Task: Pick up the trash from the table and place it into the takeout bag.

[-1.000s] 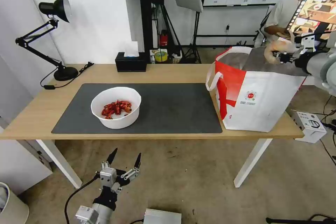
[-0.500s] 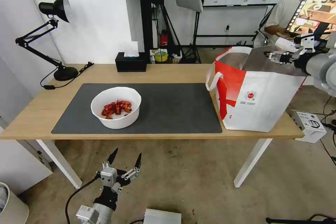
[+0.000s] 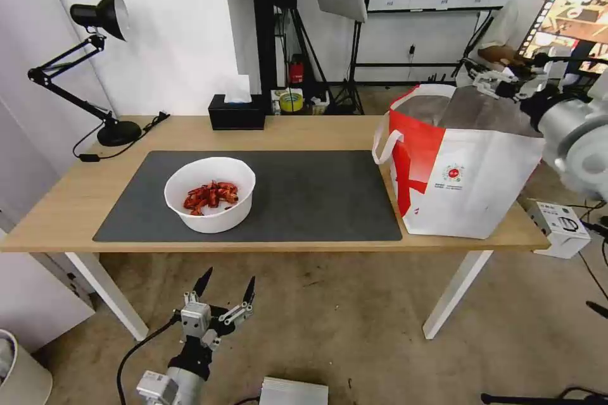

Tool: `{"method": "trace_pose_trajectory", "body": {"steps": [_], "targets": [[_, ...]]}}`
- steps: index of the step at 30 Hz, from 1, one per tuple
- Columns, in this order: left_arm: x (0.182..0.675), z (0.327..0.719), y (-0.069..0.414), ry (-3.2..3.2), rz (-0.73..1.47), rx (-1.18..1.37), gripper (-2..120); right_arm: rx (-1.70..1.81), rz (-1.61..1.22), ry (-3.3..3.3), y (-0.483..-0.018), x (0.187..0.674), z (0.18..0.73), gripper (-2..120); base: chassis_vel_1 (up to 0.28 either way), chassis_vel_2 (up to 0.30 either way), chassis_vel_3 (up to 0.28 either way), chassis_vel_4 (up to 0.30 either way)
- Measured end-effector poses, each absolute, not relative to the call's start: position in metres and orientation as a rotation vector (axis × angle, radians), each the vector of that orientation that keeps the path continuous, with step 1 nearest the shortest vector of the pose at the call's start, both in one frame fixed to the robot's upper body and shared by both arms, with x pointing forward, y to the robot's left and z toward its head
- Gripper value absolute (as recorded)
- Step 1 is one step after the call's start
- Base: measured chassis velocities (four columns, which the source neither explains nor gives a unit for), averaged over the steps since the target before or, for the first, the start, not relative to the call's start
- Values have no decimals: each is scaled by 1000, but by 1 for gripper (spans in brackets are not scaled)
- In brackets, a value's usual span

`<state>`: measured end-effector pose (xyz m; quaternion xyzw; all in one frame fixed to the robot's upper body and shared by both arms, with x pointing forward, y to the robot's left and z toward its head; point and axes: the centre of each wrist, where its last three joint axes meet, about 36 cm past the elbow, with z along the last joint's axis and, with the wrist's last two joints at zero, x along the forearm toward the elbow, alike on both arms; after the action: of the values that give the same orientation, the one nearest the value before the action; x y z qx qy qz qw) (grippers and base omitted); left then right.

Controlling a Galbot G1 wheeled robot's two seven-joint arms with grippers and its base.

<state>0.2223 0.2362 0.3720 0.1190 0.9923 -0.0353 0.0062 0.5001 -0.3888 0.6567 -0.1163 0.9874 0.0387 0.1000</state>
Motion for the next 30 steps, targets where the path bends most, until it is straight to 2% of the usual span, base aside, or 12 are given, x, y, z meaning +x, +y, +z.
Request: {"method": "trace_pose_trajectory", "body": {"steps": [14, 30], "targets": [[226, 389, 251, 3093, -89, 308, 100, -598, 81, 2676, -324, 464, 612, 100, 0, 0, 0, 0], [233, 402, 277, 3125, -27, 105, 100, -591, 33, 2784, -271, 386, 474, 100, 0, 0, 0, 0]]}}
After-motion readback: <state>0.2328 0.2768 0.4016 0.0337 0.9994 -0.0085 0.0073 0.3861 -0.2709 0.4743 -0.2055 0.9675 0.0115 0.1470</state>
